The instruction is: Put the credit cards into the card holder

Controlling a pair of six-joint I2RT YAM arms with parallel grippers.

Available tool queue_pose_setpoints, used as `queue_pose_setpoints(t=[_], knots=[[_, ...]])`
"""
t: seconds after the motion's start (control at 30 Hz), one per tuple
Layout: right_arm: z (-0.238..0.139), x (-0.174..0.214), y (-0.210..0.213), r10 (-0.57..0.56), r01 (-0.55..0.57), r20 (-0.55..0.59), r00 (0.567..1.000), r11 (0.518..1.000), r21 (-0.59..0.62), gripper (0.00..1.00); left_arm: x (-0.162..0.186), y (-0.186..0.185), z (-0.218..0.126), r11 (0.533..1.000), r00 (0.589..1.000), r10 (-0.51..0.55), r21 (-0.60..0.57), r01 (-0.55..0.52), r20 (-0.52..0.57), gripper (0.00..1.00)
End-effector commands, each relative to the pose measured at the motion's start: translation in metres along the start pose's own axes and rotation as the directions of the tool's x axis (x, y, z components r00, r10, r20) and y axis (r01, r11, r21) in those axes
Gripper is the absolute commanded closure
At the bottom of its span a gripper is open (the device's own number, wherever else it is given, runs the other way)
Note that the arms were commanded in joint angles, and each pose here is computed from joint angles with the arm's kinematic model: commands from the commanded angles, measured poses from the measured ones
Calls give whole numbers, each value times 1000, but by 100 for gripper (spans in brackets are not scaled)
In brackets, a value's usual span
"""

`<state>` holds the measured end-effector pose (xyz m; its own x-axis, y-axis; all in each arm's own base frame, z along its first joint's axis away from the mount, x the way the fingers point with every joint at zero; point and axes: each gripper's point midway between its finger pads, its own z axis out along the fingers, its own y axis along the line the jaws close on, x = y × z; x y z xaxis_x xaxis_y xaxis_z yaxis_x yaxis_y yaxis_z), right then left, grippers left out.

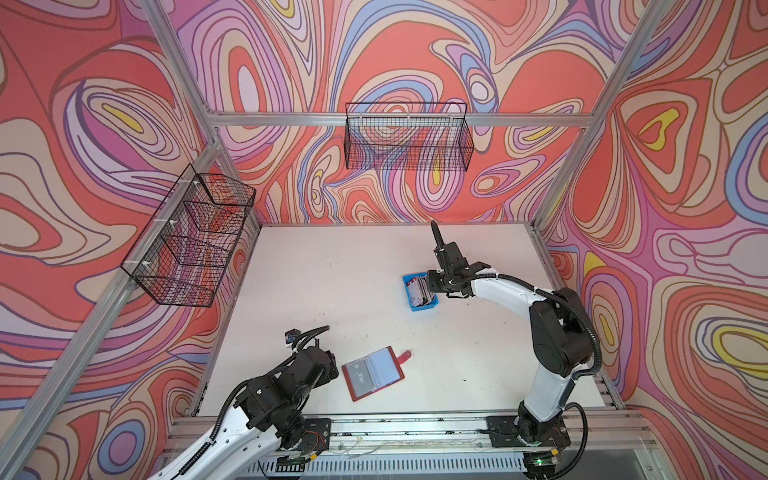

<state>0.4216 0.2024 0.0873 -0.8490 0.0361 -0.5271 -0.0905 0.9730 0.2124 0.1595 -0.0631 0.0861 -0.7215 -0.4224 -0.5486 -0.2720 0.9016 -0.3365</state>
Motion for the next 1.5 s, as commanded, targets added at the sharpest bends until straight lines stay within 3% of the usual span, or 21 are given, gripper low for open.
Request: queue_pose_setpoints(t=[0.0,0.23,0.6,1.07,1.47], knots=[[8,0,-6,-3,4,-16,1000,999,37,65,2,1,2,1000,1000,14,1,-14,-1,11],[13,3,-6,-5,6,-32,999,999,40,75,2,1,2,1000,1000,13,3,-13,0,11],[16,5,-5,-3,5,-41,999,999,35,100,3,1,2,1000,1000,14,2,-14,-1,11],[12,3,-4,-2,3,-29,1000,1000,29,100,3,1,2,1000,1000,14,4,-14,-2,11],[-41,-27,-2,12,-11,169,986,1000,-7,100,3,1,3,1000,1000,13,5,-13,-3,11]])
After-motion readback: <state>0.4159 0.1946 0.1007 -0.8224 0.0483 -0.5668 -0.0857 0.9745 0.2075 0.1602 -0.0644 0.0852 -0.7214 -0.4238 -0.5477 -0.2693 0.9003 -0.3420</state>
